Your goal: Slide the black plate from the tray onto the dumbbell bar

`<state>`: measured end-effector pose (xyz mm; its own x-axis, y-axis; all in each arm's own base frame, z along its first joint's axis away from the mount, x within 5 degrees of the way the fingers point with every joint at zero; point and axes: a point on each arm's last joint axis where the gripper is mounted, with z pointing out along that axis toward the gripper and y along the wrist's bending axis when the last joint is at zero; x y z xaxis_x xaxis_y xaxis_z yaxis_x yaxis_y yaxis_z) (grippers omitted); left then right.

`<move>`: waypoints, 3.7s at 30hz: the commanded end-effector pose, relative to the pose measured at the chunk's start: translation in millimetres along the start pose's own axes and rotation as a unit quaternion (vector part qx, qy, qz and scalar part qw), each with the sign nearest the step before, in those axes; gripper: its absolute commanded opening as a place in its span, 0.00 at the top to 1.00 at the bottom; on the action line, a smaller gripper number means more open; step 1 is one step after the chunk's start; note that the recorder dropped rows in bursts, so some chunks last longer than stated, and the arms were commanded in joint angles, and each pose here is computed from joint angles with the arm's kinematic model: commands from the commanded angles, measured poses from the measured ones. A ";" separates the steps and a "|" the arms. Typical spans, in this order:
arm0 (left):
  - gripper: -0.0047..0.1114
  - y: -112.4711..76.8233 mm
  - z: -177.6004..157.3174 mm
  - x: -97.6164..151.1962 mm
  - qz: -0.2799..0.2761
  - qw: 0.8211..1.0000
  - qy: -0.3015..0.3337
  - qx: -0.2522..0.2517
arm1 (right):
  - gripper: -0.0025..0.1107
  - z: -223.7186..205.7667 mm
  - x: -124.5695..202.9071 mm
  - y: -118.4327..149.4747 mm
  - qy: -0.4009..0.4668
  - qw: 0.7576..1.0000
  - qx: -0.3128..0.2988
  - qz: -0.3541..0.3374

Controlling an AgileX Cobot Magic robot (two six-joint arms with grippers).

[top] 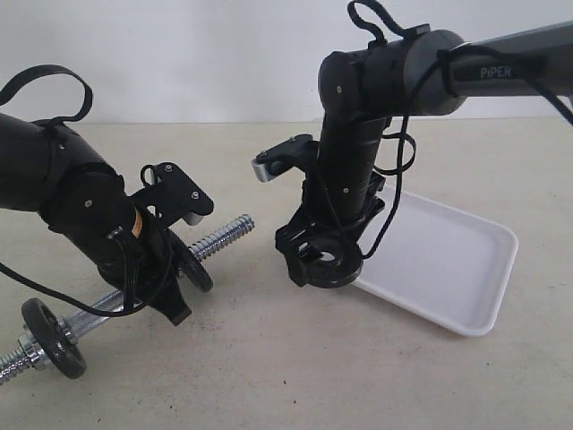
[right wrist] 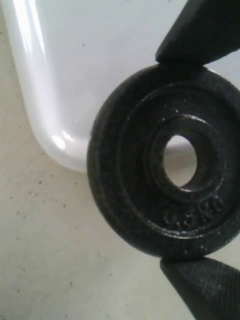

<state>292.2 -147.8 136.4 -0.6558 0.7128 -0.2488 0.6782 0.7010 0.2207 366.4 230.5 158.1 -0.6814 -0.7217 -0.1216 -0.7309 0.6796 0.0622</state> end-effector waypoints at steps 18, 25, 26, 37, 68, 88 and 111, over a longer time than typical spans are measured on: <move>0.92 -0.4 -7.4 -1.7 -0.005 1.000 -0.008 -0.002 | 0.98 -10.8 5.2 -9.4 0.002 1.000 -0.018 -0.013; 0.92 -0.4 -7.4 -1.3 -0.004 1.000 -0.006 -0.002 | 0.98 11.2 6.4 -11.1 0.027 0.999 -0.028 -0.027; 0.92 -0.4 -7.4 -1.3 -0.004 1.000 -0.006 -0.002 | 0.98 14.1 6.6 -11.2 0.030 0.999 -0.030 -0.026; 0.92 -0.4 -7.4 -2.3 -0.004 1.000 -0.011 -0.002 | 0.98 17.9 4.3 -10.7 0.019 0.998 -0.036 -0.054; 0.92 -0.4 -7.4 -2.7 -0.004 1.000 -0.013 -0.002 | 0.98 -1.6 10.2 -30.9 -0.030 0.993 -0.112 -0.006; 0.92 -0.4 -7.4 -2.3 -0.004 1.000 -0.011 -0.002 | 0.98 -1.1 12.8 -32.7 -0.017 0.994 -0.102 -0.021; 0.92 -0.7 -7.4 -2.4 -0.008 1.000 -0.012 0.000 | 0.64 -0.9 13.5 -33.6 -0.013 0.995 -0.097 -0.023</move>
<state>292.2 -147.8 136.4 -0.6558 0.7128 -0.2488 0.6782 0.7010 0.2207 382.0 198.1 142.0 -0.6513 -0.7478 -0.1286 -0.7514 0.6118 0.2473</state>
